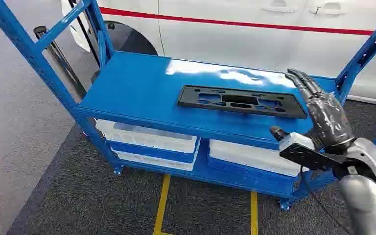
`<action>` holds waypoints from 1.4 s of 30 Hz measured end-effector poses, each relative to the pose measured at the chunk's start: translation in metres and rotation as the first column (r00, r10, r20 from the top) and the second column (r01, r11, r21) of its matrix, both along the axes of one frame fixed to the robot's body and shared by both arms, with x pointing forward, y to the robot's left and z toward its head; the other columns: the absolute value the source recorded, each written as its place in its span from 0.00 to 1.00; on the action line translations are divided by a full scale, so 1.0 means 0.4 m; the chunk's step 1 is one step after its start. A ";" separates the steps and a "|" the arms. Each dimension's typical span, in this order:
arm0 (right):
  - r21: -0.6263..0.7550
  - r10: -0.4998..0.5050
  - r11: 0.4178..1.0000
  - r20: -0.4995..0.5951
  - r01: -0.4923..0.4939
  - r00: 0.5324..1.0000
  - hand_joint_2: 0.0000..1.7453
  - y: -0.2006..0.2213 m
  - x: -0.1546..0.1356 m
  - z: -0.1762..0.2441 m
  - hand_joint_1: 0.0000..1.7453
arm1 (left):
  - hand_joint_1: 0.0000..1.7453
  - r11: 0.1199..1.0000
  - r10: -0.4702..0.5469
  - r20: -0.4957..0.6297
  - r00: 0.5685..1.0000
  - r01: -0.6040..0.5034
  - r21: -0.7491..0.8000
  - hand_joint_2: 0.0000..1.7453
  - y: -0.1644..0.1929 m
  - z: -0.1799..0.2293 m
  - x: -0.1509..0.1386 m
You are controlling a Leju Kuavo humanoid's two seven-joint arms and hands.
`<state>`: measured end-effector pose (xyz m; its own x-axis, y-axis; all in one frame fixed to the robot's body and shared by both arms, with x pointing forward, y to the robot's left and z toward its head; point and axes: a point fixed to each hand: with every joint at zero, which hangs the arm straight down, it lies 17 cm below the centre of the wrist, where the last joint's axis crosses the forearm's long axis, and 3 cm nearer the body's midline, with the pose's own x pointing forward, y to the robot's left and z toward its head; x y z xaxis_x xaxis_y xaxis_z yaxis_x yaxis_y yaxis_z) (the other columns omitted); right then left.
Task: Take the parts from the cabinet and place them on the table.
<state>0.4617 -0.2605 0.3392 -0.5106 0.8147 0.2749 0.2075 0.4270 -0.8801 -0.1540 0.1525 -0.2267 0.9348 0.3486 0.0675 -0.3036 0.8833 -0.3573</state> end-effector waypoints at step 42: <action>-0.350 -0.051 0.935 -0.287 -0.056 0.957 0.00 0.154 0.133 -0.408 0.00 | 0.00 1.000 -0.007 -0.009 1.000 0.007 -0.007 0.00 0.029 -0.007 0.008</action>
<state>0.5148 -0.1990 0.1760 -0.4551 0.8841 0.1062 -0.0771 0.0797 -0.9938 -0.1508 0.1642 -0.2293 0.9378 0.3425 0.0564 -0.3008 0.8830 -0.3603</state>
